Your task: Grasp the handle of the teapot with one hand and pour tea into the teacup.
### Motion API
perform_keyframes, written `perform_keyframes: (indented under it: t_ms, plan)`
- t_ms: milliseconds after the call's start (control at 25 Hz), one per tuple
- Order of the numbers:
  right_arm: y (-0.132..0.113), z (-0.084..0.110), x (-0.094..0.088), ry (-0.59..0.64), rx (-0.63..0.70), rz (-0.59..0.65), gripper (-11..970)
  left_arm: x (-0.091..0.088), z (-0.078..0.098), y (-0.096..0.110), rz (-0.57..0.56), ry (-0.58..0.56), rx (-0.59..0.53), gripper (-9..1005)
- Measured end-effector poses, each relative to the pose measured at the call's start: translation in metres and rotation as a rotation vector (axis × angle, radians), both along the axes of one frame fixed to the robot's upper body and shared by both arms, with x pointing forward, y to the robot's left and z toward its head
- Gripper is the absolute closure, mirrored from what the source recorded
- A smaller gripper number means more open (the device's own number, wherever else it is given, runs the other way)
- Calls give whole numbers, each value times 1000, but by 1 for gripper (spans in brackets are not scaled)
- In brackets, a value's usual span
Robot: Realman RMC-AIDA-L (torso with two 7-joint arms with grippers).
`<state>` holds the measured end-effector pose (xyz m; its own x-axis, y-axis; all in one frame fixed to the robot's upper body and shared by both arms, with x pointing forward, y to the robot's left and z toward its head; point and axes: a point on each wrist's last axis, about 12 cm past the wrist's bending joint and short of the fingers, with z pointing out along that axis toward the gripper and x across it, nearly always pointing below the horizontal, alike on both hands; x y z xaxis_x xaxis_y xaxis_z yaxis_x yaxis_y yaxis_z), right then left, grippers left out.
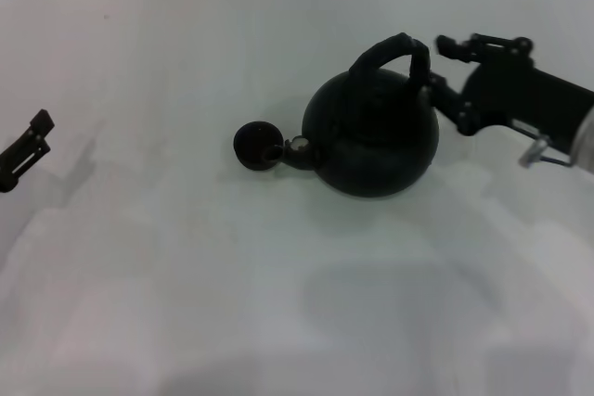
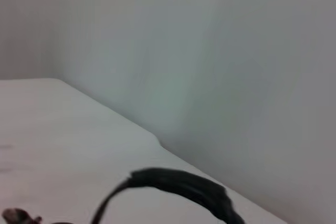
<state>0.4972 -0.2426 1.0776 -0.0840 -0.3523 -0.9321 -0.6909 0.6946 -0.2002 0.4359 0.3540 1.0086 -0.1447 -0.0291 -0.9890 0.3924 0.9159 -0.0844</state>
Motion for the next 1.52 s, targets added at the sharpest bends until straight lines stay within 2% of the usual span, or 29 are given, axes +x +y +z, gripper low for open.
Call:
perform_keyframes:
  t_ms: [440, 640, 720, 880, 920, 1040, 1280, 1400, 1520]
  plan:
    - [-50, -20, -15, -2, 74, -133, 429, 3, 5, 4, 4, -21, 17, 134]
    - [-87, -29, -38, -90, 250, -191, 334, 1, 10, 9, 4, -46, 37, 135]
    - [-101, -32, -49, -152, 307, -229, 262, -3, 14, 13, 8, -66, 44, 134]
    - [-120, -38, -64, -244, 355, -320, 119, -9, 24, 21, 38, -132, 25, 131]
    - [-123, -38, -66, -253, 352, -334, 114, -10, 26, 23, 51, -149, 16, 131]
    - [-128, -39, -65, -269, 326, -363, 99, -14, 29, 29, 104, -185, -15, 129]
    - [-140, -30, -49, -324, 307, -426, 94, -23, 30, 36, 225, -232, -139, 126]
    - [-144, -26, -43, -363, 273, -441, 94, -28, 30, 38, 273, -268, -156, 122]
    - [-144, -24, -40, -395, 230, -445, 94, -31, 27, 35, 291, -285, -128, 118]
